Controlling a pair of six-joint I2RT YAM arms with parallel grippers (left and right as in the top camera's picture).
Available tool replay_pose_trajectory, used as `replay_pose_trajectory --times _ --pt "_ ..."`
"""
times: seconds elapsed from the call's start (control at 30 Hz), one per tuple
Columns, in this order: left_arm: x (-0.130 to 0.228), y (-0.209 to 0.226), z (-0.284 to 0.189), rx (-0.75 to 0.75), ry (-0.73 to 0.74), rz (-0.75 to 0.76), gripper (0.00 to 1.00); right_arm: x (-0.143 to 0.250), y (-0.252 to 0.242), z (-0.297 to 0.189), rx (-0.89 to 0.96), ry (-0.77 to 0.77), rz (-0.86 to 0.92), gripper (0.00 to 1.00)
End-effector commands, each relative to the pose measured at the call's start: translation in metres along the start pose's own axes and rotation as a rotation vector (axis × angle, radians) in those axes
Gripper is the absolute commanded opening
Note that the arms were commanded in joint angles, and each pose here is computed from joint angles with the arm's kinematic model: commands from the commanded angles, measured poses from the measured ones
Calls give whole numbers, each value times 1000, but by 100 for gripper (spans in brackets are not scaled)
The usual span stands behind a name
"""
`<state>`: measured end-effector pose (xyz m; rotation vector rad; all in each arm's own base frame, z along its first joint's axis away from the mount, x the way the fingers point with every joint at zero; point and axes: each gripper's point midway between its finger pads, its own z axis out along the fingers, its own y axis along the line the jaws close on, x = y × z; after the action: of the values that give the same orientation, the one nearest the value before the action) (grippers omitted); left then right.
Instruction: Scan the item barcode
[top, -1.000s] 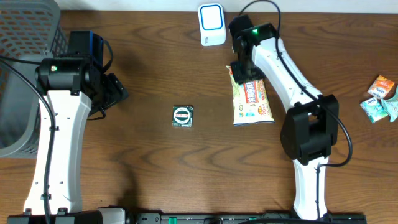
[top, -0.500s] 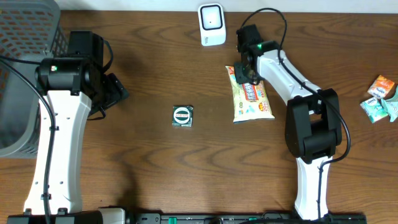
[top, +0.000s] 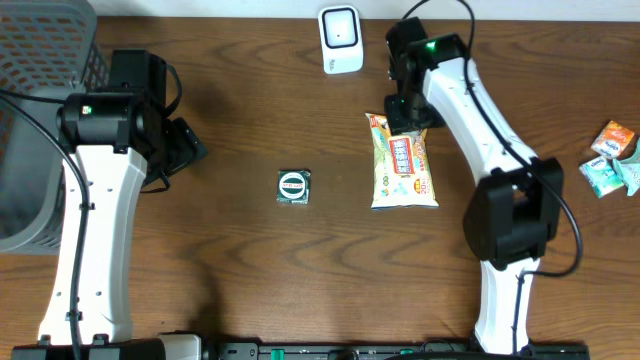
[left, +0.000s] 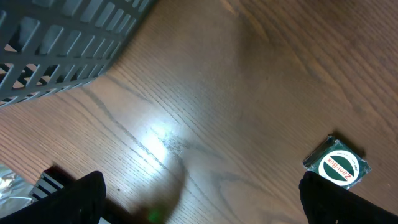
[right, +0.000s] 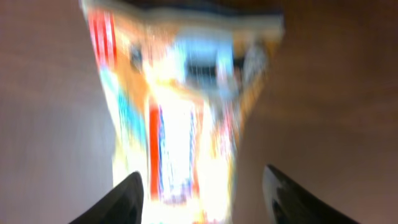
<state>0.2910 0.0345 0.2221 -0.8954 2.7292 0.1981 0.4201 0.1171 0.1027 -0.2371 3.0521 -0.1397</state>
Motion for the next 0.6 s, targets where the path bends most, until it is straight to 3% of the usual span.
replay_pose_trajectory --times 0.0,0.17,0.3,0.43,0.57 --pt "-1 3 0 -11 -2 -7 98 23 6 -6 -3 67 -18 54" --pt "-1 3 0 -11 -2 -7 98 65 19 28 -40 226 -40 55" --pt "0 3 0 -11 -2 -8 98 86 24 64 -34 268 -56 55" --pt "-1 3 0 -11 -2 -7 98 95 26 86 -32 272 -26 54" --pt "-1 3 0 -11 -2 -7 98 89 24 77 -31 257 -11 55"
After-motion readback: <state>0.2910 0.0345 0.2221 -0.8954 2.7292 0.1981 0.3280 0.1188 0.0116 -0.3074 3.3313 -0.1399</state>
